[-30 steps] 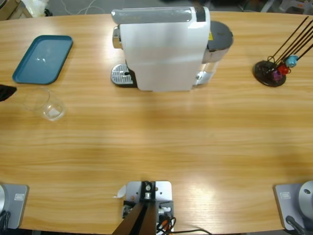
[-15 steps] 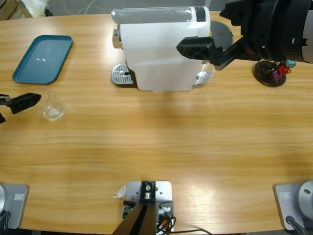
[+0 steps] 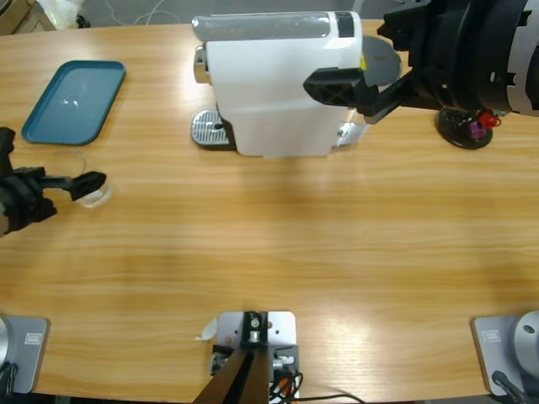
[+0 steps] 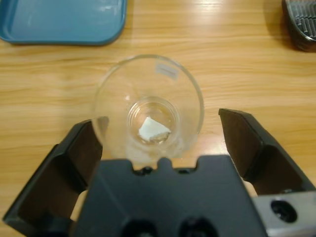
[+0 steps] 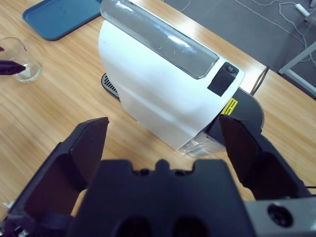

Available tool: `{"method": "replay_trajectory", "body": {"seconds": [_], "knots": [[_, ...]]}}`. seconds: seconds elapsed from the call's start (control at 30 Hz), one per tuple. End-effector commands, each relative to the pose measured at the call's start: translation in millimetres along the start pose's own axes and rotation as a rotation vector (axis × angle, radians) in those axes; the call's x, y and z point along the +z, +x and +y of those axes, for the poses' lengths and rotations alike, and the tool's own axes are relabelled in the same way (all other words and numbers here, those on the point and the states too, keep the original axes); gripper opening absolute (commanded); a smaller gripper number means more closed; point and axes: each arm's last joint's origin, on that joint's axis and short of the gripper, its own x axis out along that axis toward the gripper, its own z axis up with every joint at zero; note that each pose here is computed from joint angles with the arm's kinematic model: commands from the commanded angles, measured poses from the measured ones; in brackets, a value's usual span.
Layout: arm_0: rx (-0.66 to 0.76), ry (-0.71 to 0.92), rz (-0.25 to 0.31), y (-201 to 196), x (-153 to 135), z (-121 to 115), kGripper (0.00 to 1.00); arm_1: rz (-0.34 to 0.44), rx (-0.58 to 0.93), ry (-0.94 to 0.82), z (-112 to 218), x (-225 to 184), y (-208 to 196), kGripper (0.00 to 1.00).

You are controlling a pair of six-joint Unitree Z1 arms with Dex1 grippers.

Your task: Pour coffee

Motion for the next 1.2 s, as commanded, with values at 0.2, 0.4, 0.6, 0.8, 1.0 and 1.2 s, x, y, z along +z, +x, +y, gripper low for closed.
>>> {"method": "replay_trajectory", "body": {"seconds": [0.2, 0.4, 0.6, 0.8, 1.0, 1.2], "knots": [[0.098, 0.019, -0.062, 14, -10, 3, 0.987, 0.084, -0.017, -0.029, 6, -22, 18, 1.000], [0.081, 0.036, -0.051, 14, -11, -1, 0.860, 0.082, -0.021, -0.024, 7, -22, 19, 1.000], [0.083, 0.053, -0.041, 16, -14, -3, 0.828, 0.084, -0.024, -0.019, 8, -22, 22, 1.000], [0.089, 0.057, -0.038, 16, -15, -2, 0.037, 0.082, -0.023, -0.018, 8, -22, 22, 1.000], [0.072, 0.124, -0.026, 16, -9, -4, 0.000, 0.085, -0.025, -0.019, 7, -25, 21, 1.000], [-0.125, 0.379, -0.038, 3, 21, -11, 0.000, 0.076, -0.025, -0.014, 7, -25, 23, 1.000]]}}
